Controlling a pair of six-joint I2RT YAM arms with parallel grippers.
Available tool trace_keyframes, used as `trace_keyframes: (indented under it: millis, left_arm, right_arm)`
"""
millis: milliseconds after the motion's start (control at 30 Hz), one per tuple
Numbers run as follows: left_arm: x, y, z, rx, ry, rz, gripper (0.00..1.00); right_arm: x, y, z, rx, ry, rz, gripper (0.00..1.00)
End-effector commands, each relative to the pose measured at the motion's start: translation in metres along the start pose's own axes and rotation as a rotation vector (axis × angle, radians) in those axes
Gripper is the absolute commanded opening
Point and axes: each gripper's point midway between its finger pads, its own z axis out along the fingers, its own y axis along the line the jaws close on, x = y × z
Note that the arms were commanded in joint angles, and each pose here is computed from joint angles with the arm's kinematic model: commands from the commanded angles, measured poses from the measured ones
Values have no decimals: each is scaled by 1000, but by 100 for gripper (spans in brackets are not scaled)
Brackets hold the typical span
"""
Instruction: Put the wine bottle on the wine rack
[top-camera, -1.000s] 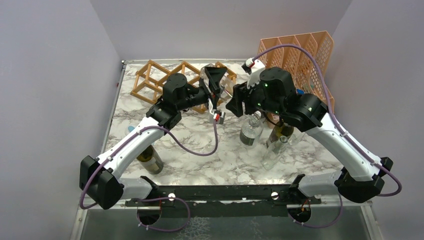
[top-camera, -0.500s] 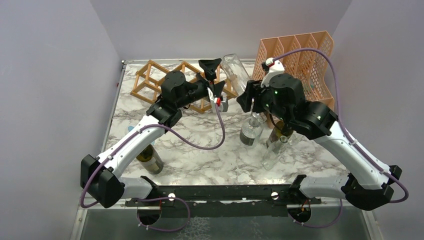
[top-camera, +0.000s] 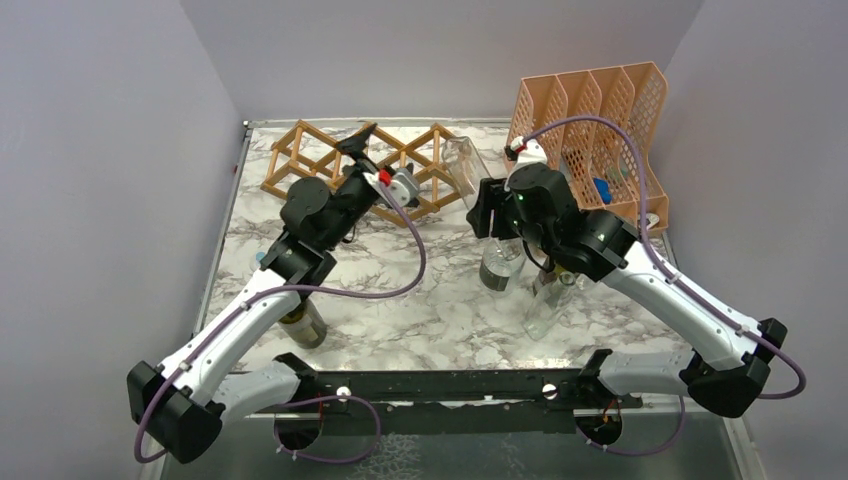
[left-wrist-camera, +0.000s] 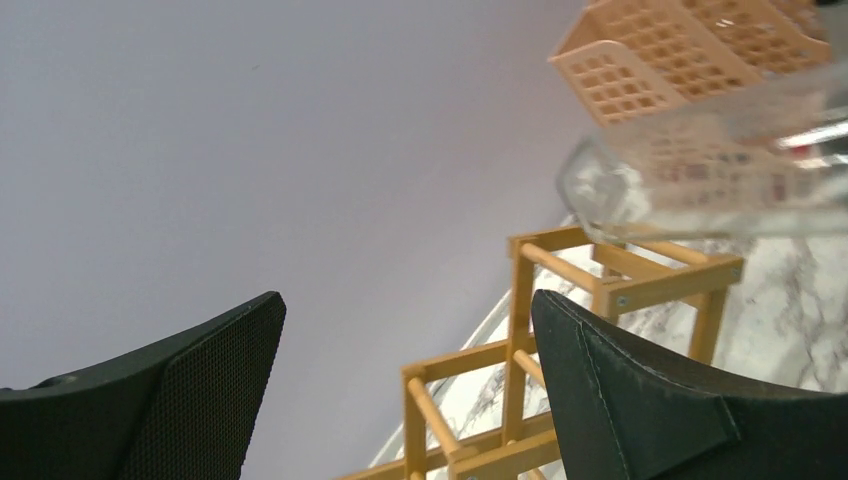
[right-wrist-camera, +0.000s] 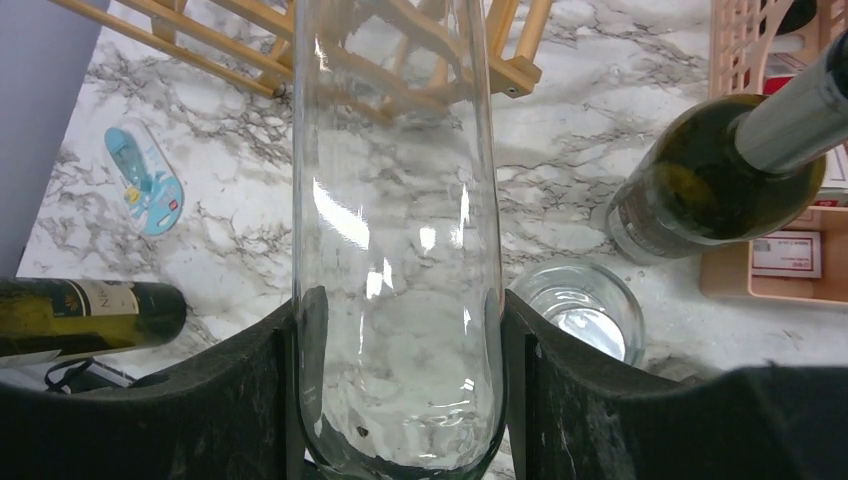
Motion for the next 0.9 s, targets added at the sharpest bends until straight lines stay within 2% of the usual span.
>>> trace_keyframes:
  millis: [0,167,333,467,667,867]
  left_arm:
    - [13,50,-27,-294,99,-220,99]
    - [22,74,-43,-459,145,-382,99]
    - [36,58,-37,-411,226,-583,99]
    - [65,49,-35,-395,359,-693,99]
    - [114,56,-44,-408,501,-861,99]
    - [140,57,-52,-436,556,-928,99]
  right_arm:
    - [-21,25,7,-110,-80,66,1]
    - [-5,53,18,-245,-15,34,1]
    - [29,73,30,-363,99,-20,1]
    - [54,77,42,-397,177,-57,1]
    - [85,76,66,-381,273,-84,1]
    - [91,64,98,-261,263,-77,1]
